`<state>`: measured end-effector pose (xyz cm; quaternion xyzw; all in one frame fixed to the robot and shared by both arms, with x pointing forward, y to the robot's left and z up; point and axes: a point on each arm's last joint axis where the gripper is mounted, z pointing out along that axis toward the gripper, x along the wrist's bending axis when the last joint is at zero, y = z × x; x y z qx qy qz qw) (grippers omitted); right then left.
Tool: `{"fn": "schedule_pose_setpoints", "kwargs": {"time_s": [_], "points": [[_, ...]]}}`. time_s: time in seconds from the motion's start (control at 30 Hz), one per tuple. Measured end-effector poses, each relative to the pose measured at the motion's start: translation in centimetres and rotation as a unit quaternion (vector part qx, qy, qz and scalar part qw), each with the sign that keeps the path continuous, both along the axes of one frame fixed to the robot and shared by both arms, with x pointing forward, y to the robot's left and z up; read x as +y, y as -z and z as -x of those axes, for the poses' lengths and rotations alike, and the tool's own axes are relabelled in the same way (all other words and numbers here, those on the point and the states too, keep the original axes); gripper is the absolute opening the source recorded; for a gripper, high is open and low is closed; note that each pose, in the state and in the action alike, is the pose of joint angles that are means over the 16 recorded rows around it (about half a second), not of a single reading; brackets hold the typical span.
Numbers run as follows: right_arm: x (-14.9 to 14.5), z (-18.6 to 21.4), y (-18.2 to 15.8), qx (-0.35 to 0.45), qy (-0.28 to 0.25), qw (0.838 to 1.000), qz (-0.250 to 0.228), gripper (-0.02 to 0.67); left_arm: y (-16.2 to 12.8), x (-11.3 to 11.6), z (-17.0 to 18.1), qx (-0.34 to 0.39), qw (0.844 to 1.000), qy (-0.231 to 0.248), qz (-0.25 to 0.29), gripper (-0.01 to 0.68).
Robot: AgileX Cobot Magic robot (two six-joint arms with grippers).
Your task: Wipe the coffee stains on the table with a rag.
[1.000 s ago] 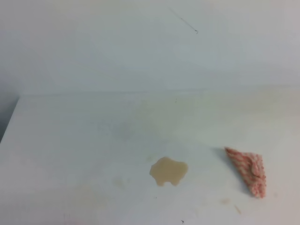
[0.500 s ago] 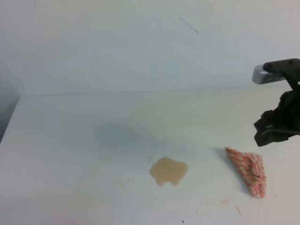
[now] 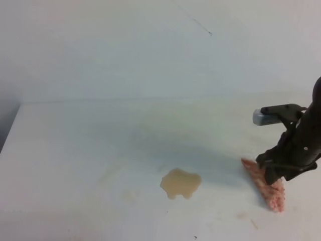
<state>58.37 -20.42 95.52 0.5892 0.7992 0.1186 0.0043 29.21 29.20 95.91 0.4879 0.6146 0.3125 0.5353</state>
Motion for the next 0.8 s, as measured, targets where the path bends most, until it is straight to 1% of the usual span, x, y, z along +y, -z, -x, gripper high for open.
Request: {"fn": "schedule_pose_setpoints", "kwargs": {"time_s": [0.1, 0.27, 0.4, 0.53, 0.63, 0.8], "points": [[0.0, -0.3, 1.4, 0.015, 0.001, 1.0, 0.005, 0.308, 0.0, 0.0, 0.0, 0.0, 1.0, 0.0, 0.0, -0.001], [0.1, -0.5, 2.8, 0.032, -0.003, 0.999, 0.009, 0.204, 0.0, 0.0, 0.0, 0.0, 1.0, 0.0, 0.0, -0.001], [0.3, -0.7, 3.2, 0.039, -0.009, 0.999, 0.002, 0.12, 0.0, 0.0, 0.0, 0.0, 1.0, 0.0, 0.0, -0.001], [0.9, -1.0, 2.7, 0.037, -0.016, 0.999, -0.02, 0.053, 0.0, 0.0, 0.0, 0.0, 1.0, 0.0, 0.0, -0.001], [1.7, -1.4, 1.8, 0.03, -0.023, 0.998, -0.044, 0.027, 0.0, 0.0, 0.0, 0.0, 1.0, 0.0, 0.0, -0.001], [4.4, -1.9, -0.3, 0.014, -0.046, 0.995, -0.091, 0.019, 0.0, 0.0, 0.0, 0.0, 1.0, 0.0, 0.0, -0.001]]}}
